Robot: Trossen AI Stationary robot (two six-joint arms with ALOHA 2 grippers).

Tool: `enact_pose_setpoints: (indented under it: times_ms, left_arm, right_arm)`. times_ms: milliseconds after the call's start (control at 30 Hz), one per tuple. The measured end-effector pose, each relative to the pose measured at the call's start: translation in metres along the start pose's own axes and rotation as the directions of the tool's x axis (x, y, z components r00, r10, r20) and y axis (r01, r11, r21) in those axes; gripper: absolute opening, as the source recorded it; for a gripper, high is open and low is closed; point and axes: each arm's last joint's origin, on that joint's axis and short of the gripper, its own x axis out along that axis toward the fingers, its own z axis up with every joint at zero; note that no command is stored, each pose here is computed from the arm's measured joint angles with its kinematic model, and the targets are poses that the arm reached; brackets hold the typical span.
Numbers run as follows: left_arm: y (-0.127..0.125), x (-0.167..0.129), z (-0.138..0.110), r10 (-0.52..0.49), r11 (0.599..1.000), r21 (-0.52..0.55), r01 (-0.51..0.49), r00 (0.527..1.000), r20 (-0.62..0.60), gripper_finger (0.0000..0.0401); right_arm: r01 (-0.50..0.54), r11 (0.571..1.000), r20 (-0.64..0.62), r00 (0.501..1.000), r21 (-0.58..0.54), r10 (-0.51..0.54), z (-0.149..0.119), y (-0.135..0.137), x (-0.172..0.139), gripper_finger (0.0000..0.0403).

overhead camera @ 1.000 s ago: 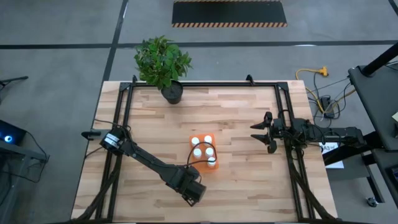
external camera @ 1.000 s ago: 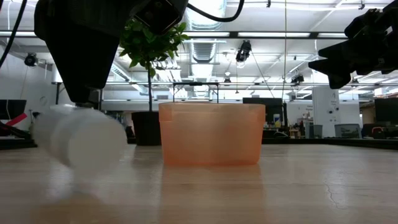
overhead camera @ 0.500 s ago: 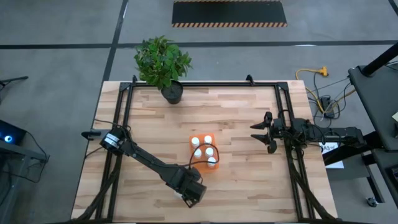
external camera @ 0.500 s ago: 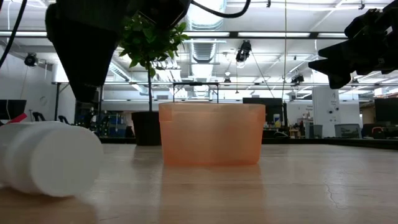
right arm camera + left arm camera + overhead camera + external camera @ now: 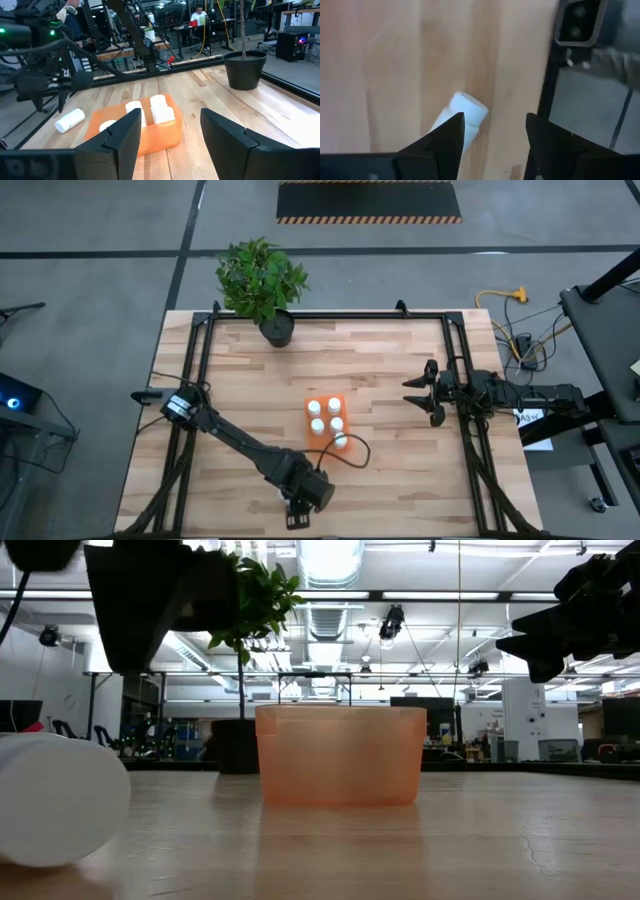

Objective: Pick and place pill bottles into a basket
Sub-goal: Put the white pill bottle into the orange container

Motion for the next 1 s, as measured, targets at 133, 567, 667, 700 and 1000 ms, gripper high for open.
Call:
enact_pose_setpoints:
  times_ms: [133,567,667,700,1000]
  left_arm:
    - [-0.0014,0.0002,-0.0013,-0.029,0.991,0.132,0.032,0.999,-0.025,0.0194]
    - [-0.0013,-0.0009,-0.0008,-0.001,0.949,0.315,0.001,1.0,0.0,0.0194]
    - [-0.0007,-0.0009,-0.0004,0.018,0.934,0.356,-0.023,1.0,0.015,0.0194]
    - [-0.0004,-0.001,-0.0002,0.028,0.933,0.359,-0.034,0.999,0.022,0.0194]
    - [0.0053,-0.0019,0.0032,0.048,0.897,0.437,-0.057,0.998,0.032,0.0194]
  right_arm:
    - [0.0,1.0,0.0,1.0,0.0,0.0,0.0,0.0,0.0,0.0194]
    - [0.0,1.0,-0.001,1.0,0.0,0.0,-0.0001,0.0,0.0,0.0194]
    - [0.0,1.0,0.0,1.0,0.0,0.0,0.0,0.0,0.0,0.0194]
    - [0.0,1.0,0.0,1.0,0.0,0.0,0.0,0.0,0.0,0.0194]
    - [0.0,1.0,0.0,1.0,0.0,0.0,0.0,0.0,0.0,0.0194]
